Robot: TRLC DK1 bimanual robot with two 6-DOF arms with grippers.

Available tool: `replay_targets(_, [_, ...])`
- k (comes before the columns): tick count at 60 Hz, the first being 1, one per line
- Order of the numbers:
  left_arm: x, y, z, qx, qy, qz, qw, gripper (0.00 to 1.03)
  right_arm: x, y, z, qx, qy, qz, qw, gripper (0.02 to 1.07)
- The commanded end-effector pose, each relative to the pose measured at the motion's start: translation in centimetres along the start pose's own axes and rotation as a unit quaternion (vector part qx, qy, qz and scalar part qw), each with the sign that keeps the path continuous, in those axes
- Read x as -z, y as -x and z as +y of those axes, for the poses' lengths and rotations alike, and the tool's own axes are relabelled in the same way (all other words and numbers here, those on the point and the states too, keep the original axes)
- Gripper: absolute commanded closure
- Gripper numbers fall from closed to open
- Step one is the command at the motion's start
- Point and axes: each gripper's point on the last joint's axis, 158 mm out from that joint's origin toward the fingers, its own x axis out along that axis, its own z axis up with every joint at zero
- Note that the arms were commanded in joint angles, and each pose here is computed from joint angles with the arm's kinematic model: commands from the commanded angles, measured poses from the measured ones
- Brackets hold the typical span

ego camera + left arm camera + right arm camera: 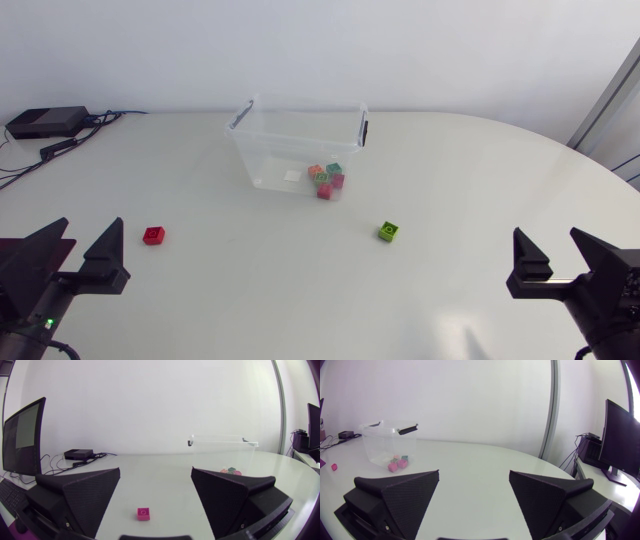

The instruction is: Place the duplo bricks in the container

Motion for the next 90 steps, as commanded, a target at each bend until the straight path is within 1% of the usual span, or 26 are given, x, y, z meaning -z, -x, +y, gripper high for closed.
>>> replay_targets(1, [0.6,0.0,-0.1,0.002,0.011,0.002,1.0,0.04,0.8,0.0,0.0,0.0,-0.01,0.012,1.0,0.06])
replay_targets(20, [0.6,0.0,-0.1,0.002,0.011,0.002,1.0,0.04,0.8,0.0,0.0,0.0,-0.01,0.012,1.0,0.06])
replay_targets(29, [0.1,0.0,-1.0,0.02,0.015,-0.007,1.0,0.04,0.7,0.0,0.0,0.0,-0.007,0.011,1.0,0.06])
replay_targets(34, [-1.1,0.3,-1.1,0.021,0.012,-0.009,1.0,0.04,0.6,0.0,0.5,-0.012,-0.006,0.009,1.0,0.06])
replay_targets(41, [-4.2,1.1,-0.7,0.017,0.013,-0.026,0.999,0.04,-1.7,0.4,0.5,-0.014,-0.007,-0.015,1.0,0.06])
replay_targets(46, [-5.5,0.9,-0.6,0.015,0.013,-0.023,1.0,0.04,-2.8,0.3,0.7,-0.019,-0.007,-0.015,1.0,0.06])
replay_targets(51, [-6.2,0.1,-0.6,0.016,0.014,0.002,1.0,0.04,-3.5,-0.4,1.4,-0.033,-0.003,0.01,0.999,0.06])
replay_targets(58, [-5.7,-1.8,-0.7,0.016,0.027,0.062,0.998,0.04,-3.9,-1.8,2.4,-0.05,0.002,0.056,0.997,0.06])
replay_targets(61, [-5.2,-3.0,-0.5,0.01,0.03,0.1,0.994,0.04,-3.8,-2.4,3.0,-0.062,0.005,0.077,0.995,0.06])
replay_targets(66, [-4.1,-4.6,-0.3,0.0,0.037,0.16,0.986,0.04,-3.7,-3.3,3.5,-0.071,0.006,0.1,0.992,0.06])
replay_targets(69, [-3.2,-5.5,-0.3,-0.005,0.056,0.199,0.978,0.04,-3.8,-3.7,3.9,-0.079,0.0,0.11,0.991,0.06])
replay_targets(73, [-1.6,-6.1,-0.4,-0.01,0.068,0.246,0.967,0.04,-3.5,-4.2,4.2,-0.081,-0.006,0.125,0.989,0.06])
replay_targets(75, [-1.0,-6.4,-0.3,-0.017,0.079,0.265,0.961,0.04,-3.5,-4.4,4.2,-0.08,-0.013,0.133,0.988,0.06])
replay_targets(81, [0.7,-7.1,-0.2,-0.023,0.081,0.313,0.946,0.04,-3.1,-4.8,4.5,-0.084,-0.016,0.148,0.985,0.06])
replay_targets(86, [2.7,-7.4,-0.2,-0.027,0.075,0.376,0.923,0.04,-2.4,-5.3,4.7,-0.083,-0.024,0.168,0.982,0.06])
replay_targets(88, [4.0,-7.6,0.1,-0.032,0.077,0.412,0.907,0.04,-2.2,-5.6,4.7,-0.083,-0.025,0.177,0.98,0.06])
replay_targets(89, [4.3,-7.6,0.1,-0.032,0.077,0.42,0.904,0.04,-2.2,-5.6,4.8,-0.084,-0.026,0.18,0.98,0.06])
replay_targets(90, [5.1,-7.7,0.2,-0.03,0.075,0.441,0.894,0.04,-2.0,-5.7,4.9,-0.086,-0.028,0.186,0.978,0.06])
